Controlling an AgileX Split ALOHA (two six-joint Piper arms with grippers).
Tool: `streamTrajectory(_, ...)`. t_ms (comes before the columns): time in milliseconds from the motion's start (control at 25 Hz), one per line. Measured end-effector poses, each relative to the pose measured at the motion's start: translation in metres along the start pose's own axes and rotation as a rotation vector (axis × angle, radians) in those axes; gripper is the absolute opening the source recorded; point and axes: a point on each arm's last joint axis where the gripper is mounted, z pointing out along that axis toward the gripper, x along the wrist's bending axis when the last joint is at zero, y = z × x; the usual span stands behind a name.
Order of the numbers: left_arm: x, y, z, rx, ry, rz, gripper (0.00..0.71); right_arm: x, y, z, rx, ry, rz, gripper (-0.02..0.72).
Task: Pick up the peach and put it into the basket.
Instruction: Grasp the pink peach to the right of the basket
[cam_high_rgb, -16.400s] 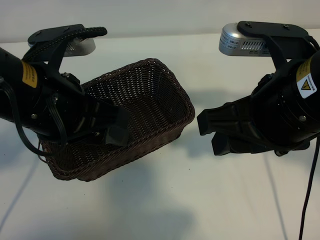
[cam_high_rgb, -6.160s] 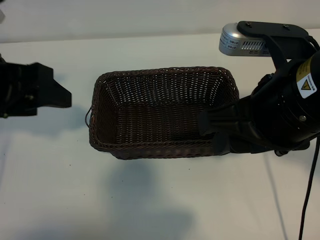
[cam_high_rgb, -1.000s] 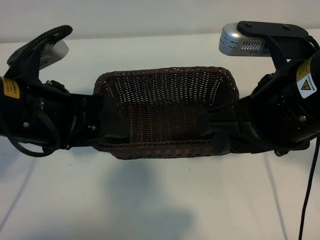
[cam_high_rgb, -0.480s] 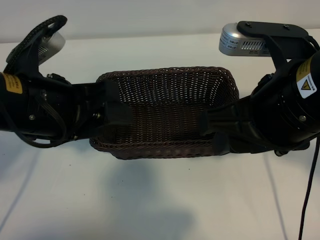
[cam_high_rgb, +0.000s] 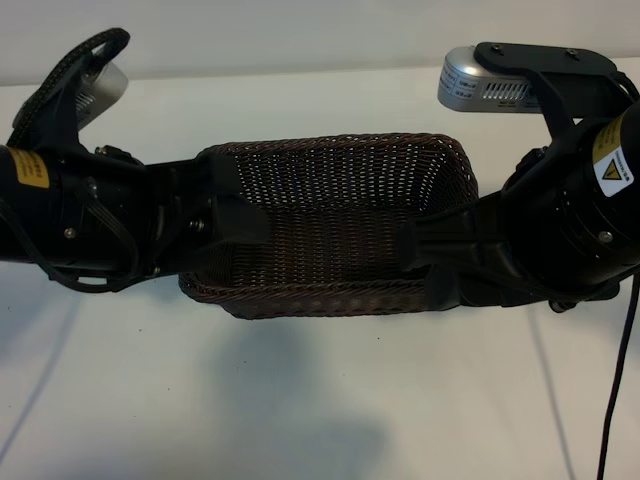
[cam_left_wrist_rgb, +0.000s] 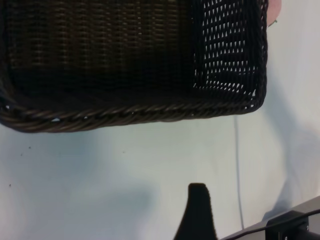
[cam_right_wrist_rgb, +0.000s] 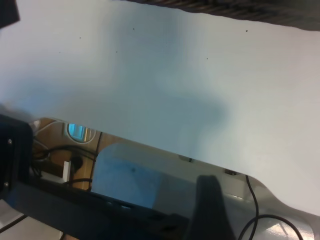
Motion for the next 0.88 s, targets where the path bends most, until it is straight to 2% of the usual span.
streamTrajectory(280, 0.002, -0.003, 0.000, 0.030, 0.017, 0.000, 0.563, 0.000, 0.000, 0.000, -0.002, 0.001, 0.000, 0.507)
streamTrajectory(760, 0.002, -0.003, 0.000, 0.029, 0.019, 0.003, 0.562, 0.005, 0.008, -0.001, -0.093, 0.056, -0.008, 0.507)
streamTrajectory(880, 0.002, -0.003, 0.000, 0.029, 0.019, 0.003, 0.562, 0.001, 0.016, -0.001, -0.178, 0.008, -0.079, 0.507)
